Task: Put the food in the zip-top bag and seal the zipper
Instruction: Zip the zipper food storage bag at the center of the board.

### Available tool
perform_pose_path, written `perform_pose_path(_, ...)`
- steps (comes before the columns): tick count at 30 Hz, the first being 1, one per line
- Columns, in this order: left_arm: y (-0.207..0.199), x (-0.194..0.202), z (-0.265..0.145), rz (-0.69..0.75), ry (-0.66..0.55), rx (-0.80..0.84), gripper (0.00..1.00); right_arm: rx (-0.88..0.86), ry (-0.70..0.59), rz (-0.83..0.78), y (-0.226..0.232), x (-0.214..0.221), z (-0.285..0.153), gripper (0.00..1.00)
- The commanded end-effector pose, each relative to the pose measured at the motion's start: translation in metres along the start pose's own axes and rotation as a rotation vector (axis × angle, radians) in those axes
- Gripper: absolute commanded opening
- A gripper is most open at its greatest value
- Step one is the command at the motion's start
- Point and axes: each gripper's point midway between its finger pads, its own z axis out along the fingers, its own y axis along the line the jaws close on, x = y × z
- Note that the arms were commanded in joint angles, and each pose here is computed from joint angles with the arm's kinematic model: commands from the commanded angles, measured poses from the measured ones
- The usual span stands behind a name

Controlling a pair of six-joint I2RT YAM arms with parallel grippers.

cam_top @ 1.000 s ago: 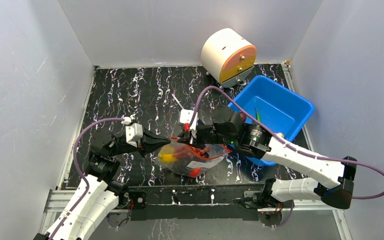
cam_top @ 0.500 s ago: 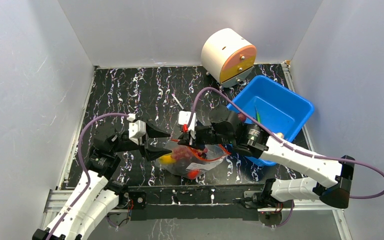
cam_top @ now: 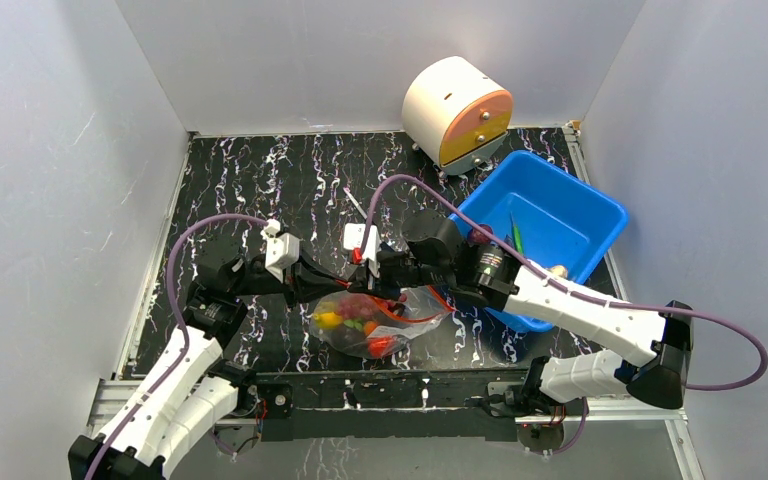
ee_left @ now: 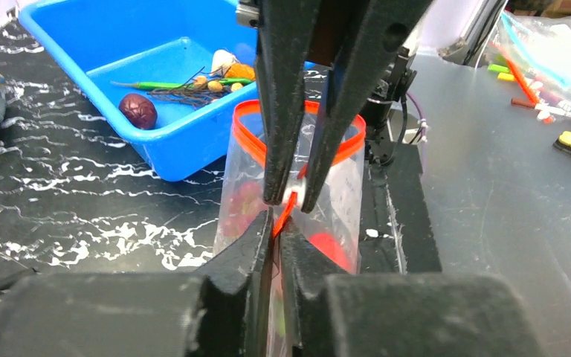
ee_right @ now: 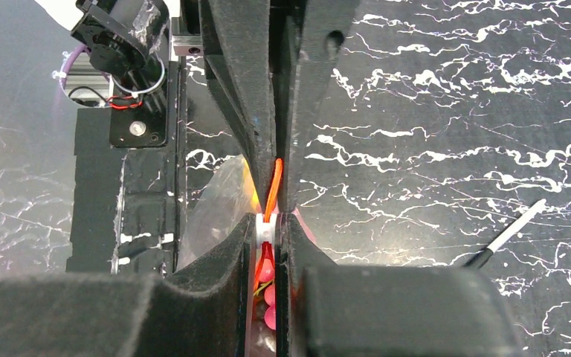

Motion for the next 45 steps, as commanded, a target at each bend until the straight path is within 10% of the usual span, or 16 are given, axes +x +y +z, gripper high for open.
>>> perform_pose_path(1,-0.003,-0.023,-0.001,0.109,-0.034,0.022,0.0,0.018,-0.087,-0.044,-0.007,-0.034,-0.008,0.0)
perform_pose_path(31,0.029,-0.06,-0.025,0.278,-0.08,-0.324,0.0,0.224,0.028,-0.025,-0.02,0.004,-0.066,0.0)
perform_pose_path(45,0.08,-0.067,-0.084,0.383,-0.006,-0.801,0.0,0.336,0.115,-0.001,-0.017,0.027,-0.12,0.0)
